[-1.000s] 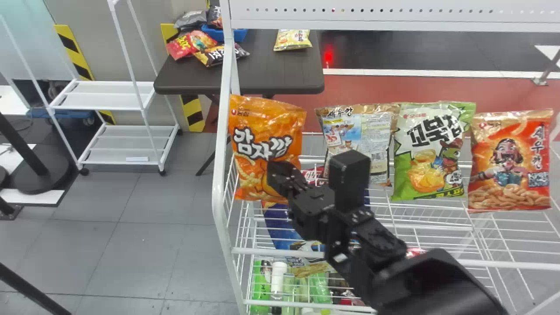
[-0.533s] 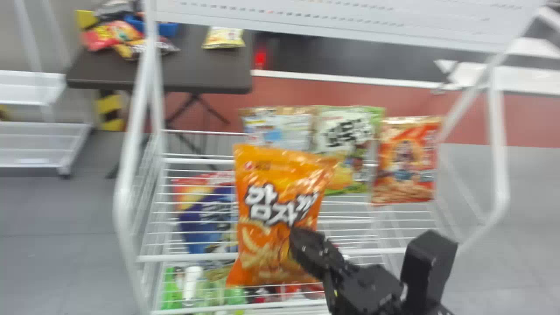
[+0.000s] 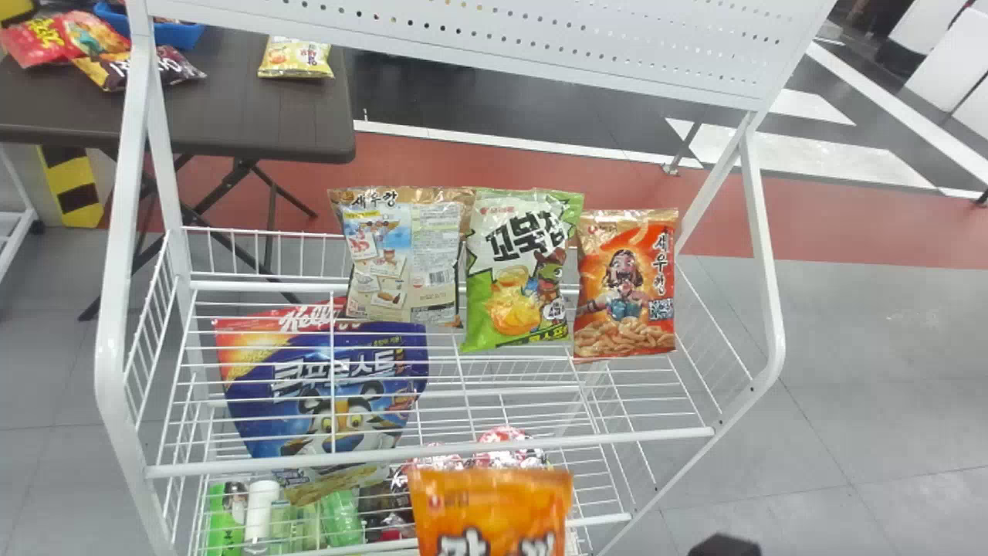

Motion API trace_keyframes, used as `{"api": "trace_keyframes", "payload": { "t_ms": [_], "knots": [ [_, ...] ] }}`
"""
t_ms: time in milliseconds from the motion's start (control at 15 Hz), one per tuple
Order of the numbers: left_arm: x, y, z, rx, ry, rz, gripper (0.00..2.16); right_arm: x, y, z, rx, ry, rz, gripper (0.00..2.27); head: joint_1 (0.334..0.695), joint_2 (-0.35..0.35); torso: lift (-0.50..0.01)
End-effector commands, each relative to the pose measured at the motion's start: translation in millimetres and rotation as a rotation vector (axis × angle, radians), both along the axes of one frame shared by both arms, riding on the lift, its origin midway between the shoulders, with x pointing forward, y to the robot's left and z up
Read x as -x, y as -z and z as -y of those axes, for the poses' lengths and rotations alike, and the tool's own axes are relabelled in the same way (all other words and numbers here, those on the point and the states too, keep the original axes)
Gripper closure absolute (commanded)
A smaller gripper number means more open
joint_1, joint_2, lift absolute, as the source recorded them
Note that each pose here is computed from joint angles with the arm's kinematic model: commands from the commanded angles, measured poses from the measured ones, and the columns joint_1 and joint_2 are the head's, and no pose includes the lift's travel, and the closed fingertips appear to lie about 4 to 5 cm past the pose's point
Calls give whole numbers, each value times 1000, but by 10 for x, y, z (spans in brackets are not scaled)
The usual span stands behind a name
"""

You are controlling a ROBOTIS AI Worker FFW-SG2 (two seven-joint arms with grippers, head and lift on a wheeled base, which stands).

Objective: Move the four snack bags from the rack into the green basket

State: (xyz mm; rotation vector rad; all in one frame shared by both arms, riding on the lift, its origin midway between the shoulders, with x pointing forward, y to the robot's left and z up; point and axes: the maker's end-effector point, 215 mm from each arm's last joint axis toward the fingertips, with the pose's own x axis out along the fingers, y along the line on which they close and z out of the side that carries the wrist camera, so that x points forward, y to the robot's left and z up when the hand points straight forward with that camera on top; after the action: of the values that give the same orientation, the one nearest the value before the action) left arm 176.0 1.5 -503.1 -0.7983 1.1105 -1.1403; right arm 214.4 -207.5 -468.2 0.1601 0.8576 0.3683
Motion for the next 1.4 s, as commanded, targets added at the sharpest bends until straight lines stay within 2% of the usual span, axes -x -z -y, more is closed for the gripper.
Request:
{"api": "trace_keyframes", "payload": {
  "t_ms": [0, 267, 533, 600, 733, 1000, 1133, 1333],
  "knots": [
    [-5, 4, -6, -1, -3, 0, 2115, 333, 362, -139, -58, -2, -123, 2246, 695, -350, 0],
    [-3, 3, -12, -1, -3, -3, 2115, 594, 740, -571, -130, -67, -226, 2246, 695, -350, 0],
    [74, 0, 25, 4, 5, -11, 2115, 519, 839, -868, -162, -112, -232, 2216, 695, -350, 0],
    [87, -2, 26, 6, 5, -13, 2115, 493, 862, -890, -167, -114, -228, 1774, 695, -350, 0],
    [93, 2, 19, 5, 5, -14, 2118, 478, 873, -883, -169, -129, -229, -2, 695, -350, 0],
    [104, 1, 57, 6, 13, -7, 2115, 613, 737, -968, -285, -176, -284, 53, 695, -350, 0],
    [109, -4, 63, 7, 14, -9, 2115, 481, 606, -834, -278, -154, -230, 60, 695, -350, 0],
    [124, 5, 66, 6, 16, -12, 2118, -333, 105, -484, -213, -75, 115, 53, 695, -350, 0]
  ]
}}
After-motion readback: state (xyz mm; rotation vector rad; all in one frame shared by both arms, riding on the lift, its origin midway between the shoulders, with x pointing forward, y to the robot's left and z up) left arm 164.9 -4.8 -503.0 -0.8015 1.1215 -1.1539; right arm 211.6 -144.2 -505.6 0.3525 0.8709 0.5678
